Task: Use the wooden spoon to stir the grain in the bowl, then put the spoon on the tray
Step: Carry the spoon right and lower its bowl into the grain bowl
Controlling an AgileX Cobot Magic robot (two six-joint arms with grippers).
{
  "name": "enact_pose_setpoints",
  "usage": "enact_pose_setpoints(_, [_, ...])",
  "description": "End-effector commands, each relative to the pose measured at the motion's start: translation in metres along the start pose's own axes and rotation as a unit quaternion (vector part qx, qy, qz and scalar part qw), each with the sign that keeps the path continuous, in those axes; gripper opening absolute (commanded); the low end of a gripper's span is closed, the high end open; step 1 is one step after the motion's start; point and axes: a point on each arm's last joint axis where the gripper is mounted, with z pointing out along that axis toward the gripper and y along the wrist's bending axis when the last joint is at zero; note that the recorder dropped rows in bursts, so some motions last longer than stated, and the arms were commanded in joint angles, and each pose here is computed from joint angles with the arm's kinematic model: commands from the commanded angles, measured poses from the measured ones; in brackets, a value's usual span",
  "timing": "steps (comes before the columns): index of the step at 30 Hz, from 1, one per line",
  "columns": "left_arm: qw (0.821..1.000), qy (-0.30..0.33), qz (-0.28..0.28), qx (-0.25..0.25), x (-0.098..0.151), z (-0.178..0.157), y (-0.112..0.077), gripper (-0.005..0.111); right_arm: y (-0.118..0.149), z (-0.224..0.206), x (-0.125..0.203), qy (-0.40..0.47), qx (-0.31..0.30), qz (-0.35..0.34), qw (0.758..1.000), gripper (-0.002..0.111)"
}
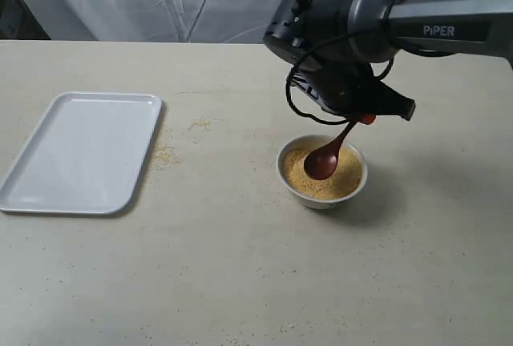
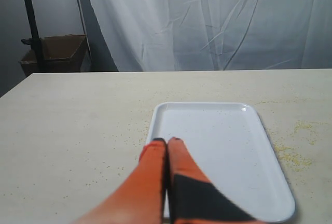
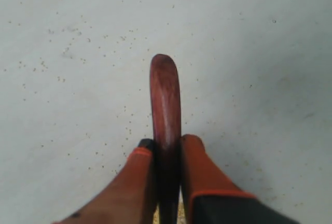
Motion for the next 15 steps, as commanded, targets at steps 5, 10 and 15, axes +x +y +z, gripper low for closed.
enact_pose_setpoints(5, [1.0, -0.006, -0.001, 0.0, 0.0, 0.0, 0.0, 0.0, -0.001, -0.007, 0.004, -0.019, 0.01, 0.017, 1.0, 0.041])
enact_pose_setpoints(10, [1.0, -0.006, -0.001, 0.0, 0.0, 0.0, 0.0, 0.0, -0.001, -0.01, 0.006, -0.017, 0.006, 0.017, 1.0, 0.045])
enact_pose_setpoints(15, [1.0, -0.006, -0.001, 0.0, 0.0, 0.0, 0.0, 0.0, -0.012, -0.029, -0.012, -0.041, -0.015, 0.01, 0.999, 0.045])
